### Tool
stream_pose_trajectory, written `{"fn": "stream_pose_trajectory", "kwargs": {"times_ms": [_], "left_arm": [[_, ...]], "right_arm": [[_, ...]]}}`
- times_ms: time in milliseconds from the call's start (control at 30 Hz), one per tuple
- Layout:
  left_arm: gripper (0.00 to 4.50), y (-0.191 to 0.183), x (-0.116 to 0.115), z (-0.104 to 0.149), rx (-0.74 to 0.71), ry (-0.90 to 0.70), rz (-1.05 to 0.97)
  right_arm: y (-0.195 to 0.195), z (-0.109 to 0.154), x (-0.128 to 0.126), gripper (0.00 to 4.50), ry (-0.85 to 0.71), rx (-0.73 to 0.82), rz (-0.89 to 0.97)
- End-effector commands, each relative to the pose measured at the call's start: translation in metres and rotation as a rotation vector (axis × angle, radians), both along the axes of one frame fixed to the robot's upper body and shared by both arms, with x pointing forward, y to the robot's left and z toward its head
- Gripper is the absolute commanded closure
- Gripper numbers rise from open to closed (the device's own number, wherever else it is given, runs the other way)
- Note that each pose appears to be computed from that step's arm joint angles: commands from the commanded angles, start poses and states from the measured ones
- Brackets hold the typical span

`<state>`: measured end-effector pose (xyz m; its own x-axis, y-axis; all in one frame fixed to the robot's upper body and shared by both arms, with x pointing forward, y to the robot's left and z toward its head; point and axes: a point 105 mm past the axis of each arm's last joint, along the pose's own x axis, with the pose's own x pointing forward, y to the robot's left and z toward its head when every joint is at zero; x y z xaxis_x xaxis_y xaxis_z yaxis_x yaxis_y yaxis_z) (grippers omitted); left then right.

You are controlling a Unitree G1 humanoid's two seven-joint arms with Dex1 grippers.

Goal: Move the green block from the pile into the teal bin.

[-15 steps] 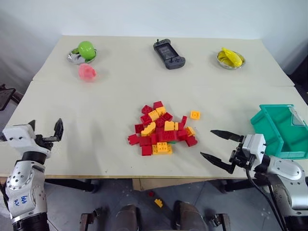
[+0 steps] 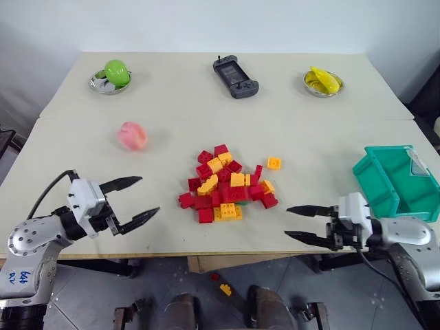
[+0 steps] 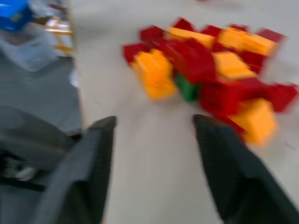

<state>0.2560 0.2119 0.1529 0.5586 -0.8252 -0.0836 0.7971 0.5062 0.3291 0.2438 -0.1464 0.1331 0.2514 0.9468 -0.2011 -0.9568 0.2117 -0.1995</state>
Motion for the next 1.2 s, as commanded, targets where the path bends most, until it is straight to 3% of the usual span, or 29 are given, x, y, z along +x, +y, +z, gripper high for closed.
{"fn": "stream_pose_trajectory", "kwargs": {"times_ms": [33,100,167,333,500,667,767,933,1067,1200], "left_arm": [[0.0,-0.004,-0.001,-0.006,0.034,-0.01,-0.049],[0.0,-0.007,-0.001,-0.008,0.022,-0.009,-0.059],[0.0,-0.01,-0.002,-0.012,0.022,-0.003,-0.067],[0.0,-0.01,-0.004,-0.014,0.023,-0.008,-0.052],[0.0,-0.006,0.006,0.003,-0.128,-0.026,0.039],[0.0,-0.011,0.009,-0.003,-0.08,-0.022,0.011],[0.0,-0.013,0.01,-0.004,-0.068,-0.02,0.0],[0.0,-0.013,0.014,-0.007,-0.06,-0.018,0.003],[0.0,-0.013,0.015,-0.01,-0.057,-0.013,0.003],[0.0,-0.015,0.015,-0.012,-0.056,-0.01,-0.002]], "right_arm": [[0.047,-0.003,0.0,3.28,-0.019,-0.017,0.073],[0.069,-0.004,0.011,4.06,-0.036,0.01,0.04],[0.088,-0.006,0.024,4.42,-0.046,0.018,0.001],[0.101,0.001,0.057,4.42,-0.155,-0.023,-0.12],[0.064,0.017,0.088,4.42,-0.222,-0.041,-0.261],[0.043,0.012,0.118,4.42,-0.243,-0.082,-0.351],[0.052,0.018,0.113,4.42,-0.246,-0.048,-0.293],[0.073,0.015,0.053,4.42,-0.172,-0.069,0.044],[0.066,-0.001,0.033,4.42,-0.086,-0.191,0.082],[0.054,0.007,0.03,4.42,-0.087,-0.189,0.035]]}}
